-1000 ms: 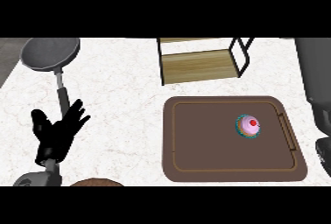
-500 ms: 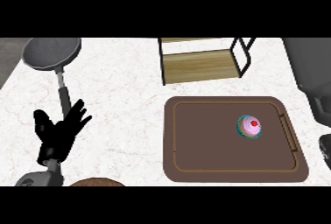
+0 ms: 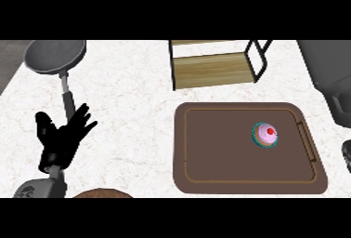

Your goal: Pick the tomato from the tray and place it in the tiered shelf

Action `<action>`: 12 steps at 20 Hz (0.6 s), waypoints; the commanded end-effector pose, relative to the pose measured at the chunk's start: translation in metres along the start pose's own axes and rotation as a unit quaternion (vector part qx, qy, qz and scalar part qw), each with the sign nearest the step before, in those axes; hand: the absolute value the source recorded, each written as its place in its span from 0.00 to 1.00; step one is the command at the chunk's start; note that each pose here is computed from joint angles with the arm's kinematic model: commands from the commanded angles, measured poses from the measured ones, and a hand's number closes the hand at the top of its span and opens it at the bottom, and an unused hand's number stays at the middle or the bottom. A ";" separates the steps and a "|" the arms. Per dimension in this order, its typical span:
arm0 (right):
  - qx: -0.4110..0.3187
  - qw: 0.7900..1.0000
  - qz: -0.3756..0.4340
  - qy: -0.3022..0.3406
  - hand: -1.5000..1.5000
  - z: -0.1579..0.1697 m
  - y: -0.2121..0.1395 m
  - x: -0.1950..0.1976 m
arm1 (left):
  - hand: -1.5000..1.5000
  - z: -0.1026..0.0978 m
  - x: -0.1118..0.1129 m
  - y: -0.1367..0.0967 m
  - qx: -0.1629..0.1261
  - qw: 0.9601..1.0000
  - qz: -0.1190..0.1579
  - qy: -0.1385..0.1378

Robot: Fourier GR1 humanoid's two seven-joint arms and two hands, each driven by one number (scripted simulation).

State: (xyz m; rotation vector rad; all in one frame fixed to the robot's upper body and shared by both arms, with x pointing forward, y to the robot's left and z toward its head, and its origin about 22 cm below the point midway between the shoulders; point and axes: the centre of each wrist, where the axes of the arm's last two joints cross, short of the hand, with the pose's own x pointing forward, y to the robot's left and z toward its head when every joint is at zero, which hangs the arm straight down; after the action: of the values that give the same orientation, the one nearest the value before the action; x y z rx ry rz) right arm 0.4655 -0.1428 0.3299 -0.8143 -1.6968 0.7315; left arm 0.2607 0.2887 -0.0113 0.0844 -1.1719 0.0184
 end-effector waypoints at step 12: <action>-0.050 0.988 -0.137 0.052 0.00 -0.007 -0.010 -0.006 | 0.50 -0.008 -0.004 -0.004 0.003 1.000 0.010 0.023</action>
State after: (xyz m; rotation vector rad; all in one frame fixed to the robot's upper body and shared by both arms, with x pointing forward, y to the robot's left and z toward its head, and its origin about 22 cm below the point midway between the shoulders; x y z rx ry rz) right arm 0.4704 -0.1507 0.3368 -0.7378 -1.7052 0.5416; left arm 0.2592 0.2855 -0.0123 0.0832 -1.1758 0.0223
